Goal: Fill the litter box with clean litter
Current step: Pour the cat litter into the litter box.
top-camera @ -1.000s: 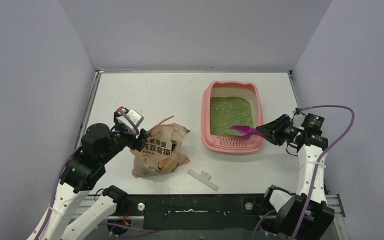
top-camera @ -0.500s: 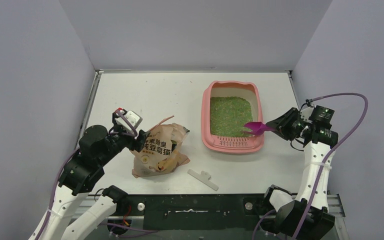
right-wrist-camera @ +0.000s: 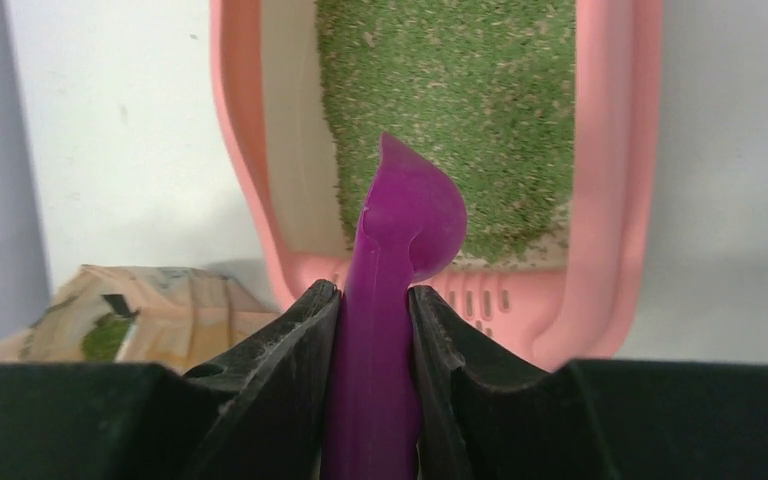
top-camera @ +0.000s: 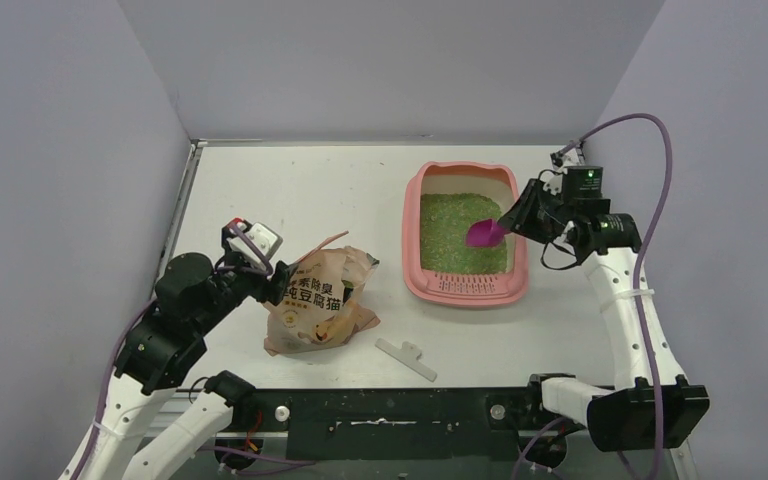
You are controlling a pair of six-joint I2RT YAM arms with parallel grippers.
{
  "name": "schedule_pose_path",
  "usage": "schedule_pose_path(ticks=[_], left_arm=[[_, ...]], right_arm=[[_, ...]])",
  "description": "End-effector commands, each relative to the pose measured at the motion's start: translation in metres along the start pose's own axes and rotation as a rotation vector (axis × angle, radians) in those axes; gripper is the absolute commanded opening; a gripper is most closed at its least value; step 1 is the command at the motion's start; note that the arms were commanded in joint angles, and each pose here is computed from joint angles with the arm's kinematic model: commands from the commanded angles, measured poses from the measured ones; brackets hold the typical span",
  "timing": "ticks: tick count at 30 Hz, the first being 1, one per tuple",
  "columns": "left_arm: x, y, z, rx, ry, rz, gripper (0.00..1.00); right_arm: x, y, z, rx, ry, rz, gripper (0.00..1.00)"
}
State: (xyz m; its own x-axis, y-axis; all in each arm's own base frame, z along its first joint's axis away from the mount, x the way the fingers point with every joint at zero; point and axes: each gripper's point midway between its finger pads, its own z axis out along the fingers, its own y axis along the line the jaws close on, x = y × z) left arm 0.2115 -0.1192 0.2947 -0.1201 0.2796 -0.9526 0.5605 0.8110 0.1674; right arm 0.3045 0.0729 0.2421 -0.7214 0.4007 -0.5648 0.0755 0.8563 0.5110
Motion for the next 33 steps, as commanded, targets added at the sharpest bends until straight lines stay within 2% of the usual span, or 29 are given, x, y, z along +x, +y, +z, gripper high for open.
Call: schedule_pose_path(ticks=[1, 6, 13, 19, 21, 24, 26, 28, 30, 33], left_arm=[[-0.015, 0.006, -0.006, -0.028, -0.051, 0.004, 0.66], [-0.019, 0.006, 0.0, -0.027, -0.055, 0.005, 0.66], [-0.026, 0.006, 0.01, -0.016, -0.072, 0.002, 0.66], [-0.025, 0.004, 0.009, -0.012, -0.069, -0.005, 0.66], [-0.025, 0.005, 0.008, -0.018, -0.071, -0.003, 0.66], [-0.025, 0.007, 0.005, -0.029, -0.073, -0.003, 0.66], [-0.024, 0.007, 0.004, -0.031, -0.073, -0.003, 0.66], [-0.023, 0.007, 0.006, -0.027, -0.07, 0.002, 0.66], [-0.023, 0.007, 0.008, -0.025, -0.068, 0.003, 0.66], [-0.026, 0.004, 0.012, -0.005, -0.071, -0.004, 0.66]], right_arm=[[-0.028, -0.018, -0.029, 0.236, -0.162, -0.161, 0.0], [-0.021, -0.019, -0.043, 0.233, -0.181, -0.182, 0.0], [0.003, 0.012, -0.024, 0.026, -0.101, -0.067, 0.0], [0.006, 0.037, -0.019, -0.118, -0.106, 0.028, 0.0], [-0.002, 0.009, -0.031, 0.047, -0.209, 0.132, 0.0], [-0.02, 0.014, -0.066, -0.021, -0.445, 0.11, 0.02], [-0.027, 0.016, -0.077, -0.038, -0.512, 0.093, 0.06], [-0.026, 0.017, -0.075, -0.023, -0.481, 0.068, 0.04], [-0.021, 0.019, -0.066, -0.019, -0.401, 0.046, 0.0], [-0.009, 0.025, -0.046, -0.043, -0.268, 0.028, 0.0]])
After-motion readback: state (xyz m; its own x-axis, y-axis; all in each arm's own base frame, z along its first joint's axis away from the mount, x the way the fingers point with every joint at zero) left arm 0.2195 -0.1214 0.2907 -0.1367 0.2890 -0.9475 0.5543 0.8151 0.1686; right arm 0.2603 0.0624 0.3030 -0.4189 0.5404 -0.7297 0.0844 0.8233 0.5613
